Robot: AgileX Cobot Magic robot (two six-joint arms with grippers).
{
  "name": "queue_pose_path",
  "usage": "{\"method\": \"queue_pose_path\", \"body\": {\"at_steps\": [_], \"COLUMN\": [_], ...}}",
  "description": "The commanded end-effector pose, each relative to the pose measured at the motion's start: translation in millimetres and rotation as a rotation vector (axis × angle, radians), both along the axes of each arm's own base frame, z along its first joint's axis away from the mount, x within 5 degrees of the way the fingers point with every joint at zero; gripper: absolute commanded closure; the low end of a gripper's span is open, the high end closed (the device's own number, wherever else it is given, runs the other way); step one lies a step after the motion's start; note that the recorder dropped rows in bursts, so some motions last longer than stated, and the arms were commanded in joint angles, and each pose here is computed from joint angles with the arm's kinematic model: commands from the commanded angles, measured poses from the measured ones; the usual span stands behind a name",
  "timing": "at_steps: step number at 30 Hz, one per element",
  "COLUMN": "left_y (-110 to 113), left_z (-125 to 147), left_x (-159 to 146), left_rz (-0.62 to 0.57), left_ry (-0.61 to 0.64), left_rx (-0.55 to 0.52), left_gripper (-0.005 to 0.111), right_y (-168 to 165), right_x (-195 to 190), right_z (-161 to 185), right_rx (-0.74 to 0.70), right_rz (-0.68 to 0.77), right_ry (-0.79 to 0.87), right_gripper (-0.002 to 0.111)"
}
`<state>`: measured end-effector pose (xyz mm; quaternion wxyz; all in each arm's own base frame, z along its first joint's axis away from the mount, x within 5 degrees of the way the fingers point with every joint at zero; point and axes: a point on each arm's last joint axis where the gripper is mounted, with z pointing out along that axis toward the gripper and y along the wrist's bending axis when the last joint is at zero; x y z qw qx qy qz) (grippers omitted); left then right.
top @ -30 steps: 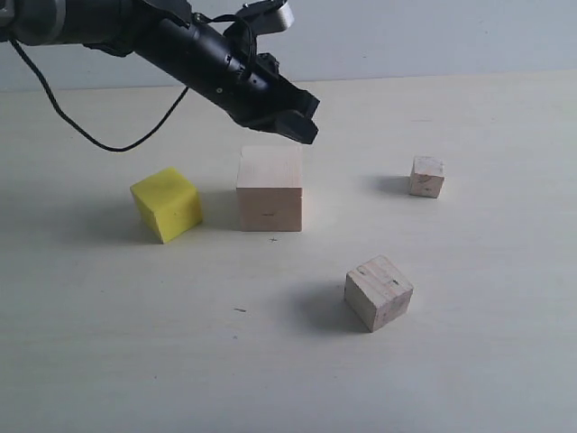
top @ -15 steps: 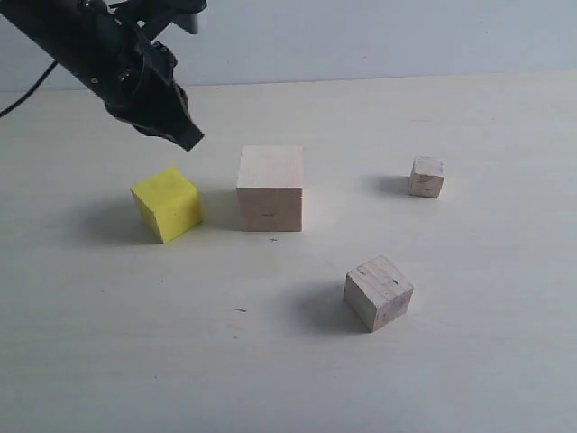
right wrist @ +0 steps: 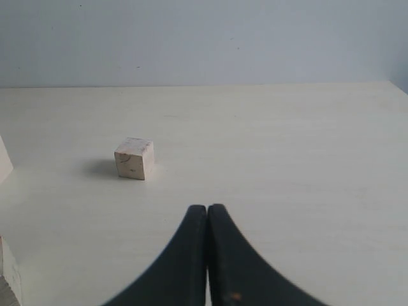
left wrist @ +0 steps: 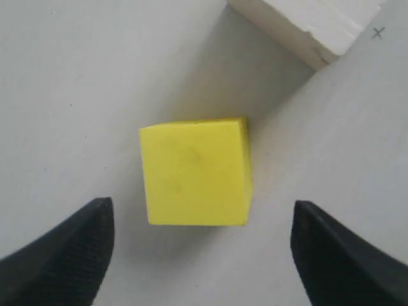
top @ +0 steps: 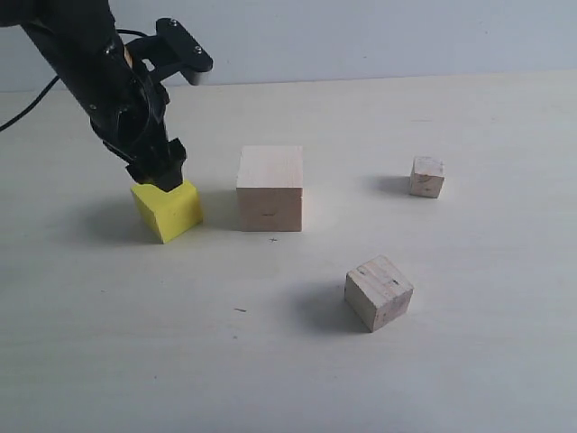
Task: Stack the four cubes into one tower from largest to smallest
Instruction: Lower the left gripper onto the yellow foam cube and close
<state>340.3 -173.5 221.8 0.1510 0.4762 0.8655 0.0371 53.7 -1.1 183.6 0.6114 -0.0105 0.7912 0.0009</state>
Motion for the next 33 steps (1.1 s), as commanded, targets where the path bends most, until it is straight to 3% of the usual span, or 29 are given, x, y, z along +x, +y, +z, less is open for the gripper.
{"method": "queue_pose_path", "body": {"at_steps": [1, 12, 21, 33], "left_y": [0.5, 1.5, 4.1, 2.8], "left_z": [-10.9, -49.6, -58.9, -90.3], "left_x": [3.8, 17.6, 25.6, 28.0], "left_rz": [0.041, 0.039, 0.091, 0.080], "left_ry": [0.001, 0.035, 0.034, 0.094], "left_rx": [0.016, 0.055, -0.014, 0.020], "left_gripper": [0.030, 0.029, 0.029, 0.030], "right_y": [0.2, 0.2, 0.2, 0.2], "right_x": [0.1, 0.1, 0.1, 0.1], "right_z": [-0.2, -0.2, -0.2, -0.2], "right_rx": [-0.009, -0.009, -0.009, -0.009], "right_rz": [0.005, 0.005, 0.005, 0.005], "right_ry": [-0.012, -0.012, -0.012, -0.012], "right_gripper": [0.108, 0.108, 0.108, 0.108]}}
